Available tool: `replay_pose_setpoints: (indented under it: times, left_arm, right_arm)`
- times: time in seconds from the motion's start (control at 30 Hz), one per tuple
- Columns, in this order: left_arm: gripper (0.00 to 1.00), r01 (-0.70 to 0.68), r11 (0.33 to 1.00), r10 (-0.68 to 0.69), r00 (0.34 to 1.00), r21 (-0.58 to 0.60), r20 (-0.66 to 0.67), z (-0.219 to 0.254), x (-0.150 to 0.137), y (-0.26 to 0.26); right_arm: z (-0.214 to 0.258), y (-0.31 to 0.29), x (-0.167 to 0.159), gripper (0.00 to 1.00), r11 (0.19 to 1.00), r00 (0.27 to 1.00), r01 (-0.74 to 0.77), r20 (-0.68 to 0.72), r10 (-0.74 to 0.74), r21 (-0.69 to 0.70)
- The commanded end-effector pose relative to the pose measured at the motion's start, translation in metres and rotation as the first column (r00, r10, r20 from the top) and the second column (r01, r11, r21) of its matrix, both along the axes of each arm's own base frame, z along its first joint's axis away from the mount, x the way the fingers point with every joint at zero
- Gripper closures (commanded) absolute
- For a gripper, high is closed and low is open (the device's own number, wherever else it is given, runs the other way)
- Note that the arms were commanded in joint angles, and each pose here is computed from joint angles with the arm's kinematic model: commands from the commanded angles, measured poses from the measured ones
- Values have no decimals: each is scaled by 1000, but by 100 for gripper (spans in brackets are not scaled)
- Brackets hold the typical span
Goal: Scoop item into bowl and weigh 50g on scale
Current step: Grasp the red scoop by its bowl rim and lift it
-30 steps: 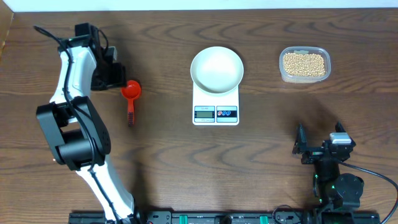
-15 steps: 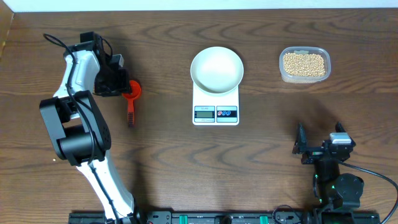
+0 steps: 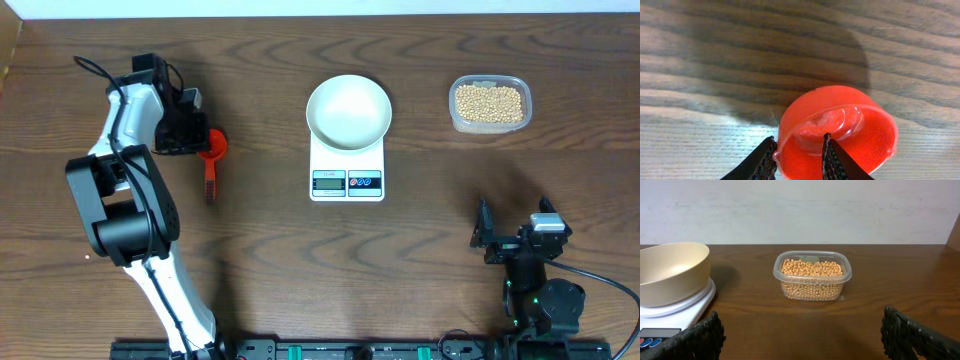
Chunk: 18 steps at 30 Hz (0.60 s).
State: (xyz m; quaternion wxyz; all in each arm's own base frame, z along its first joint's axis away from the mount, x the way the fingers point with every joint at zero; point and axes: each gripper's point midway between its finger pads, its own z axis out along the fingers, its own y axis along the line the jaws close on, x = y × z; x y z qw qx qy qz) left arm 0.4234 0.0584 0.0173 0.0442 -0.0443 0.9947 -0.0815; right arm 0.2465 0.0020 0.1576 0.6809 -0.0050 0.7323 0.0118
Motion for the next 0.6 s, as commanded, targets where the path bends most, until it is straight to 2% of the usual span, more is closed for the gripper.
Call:
replay_pose_setpoints:
  times: [0.0, 0.13, 0.57]
  left_arm:
    - [70, 7, 1000, -7, 1000, 20, -20, -8, -2, -4]
    - [71, -1, 998, 2, 1000, 67, -14, -9, 2, -2]
    - [71, -11, 997, 11, 1000, 70, 12, -8, 9, -2]
  right_arm:
    - [0, 4, 0, 1, 1000, 1000, -16, 1, 16, 8]
    - [0, 4, 0, 1, 1000, 1000, -16, 1, 16, 8]
    - [0, 4, 0, 1, 1000, 1000, -16, 1, 16, 8]
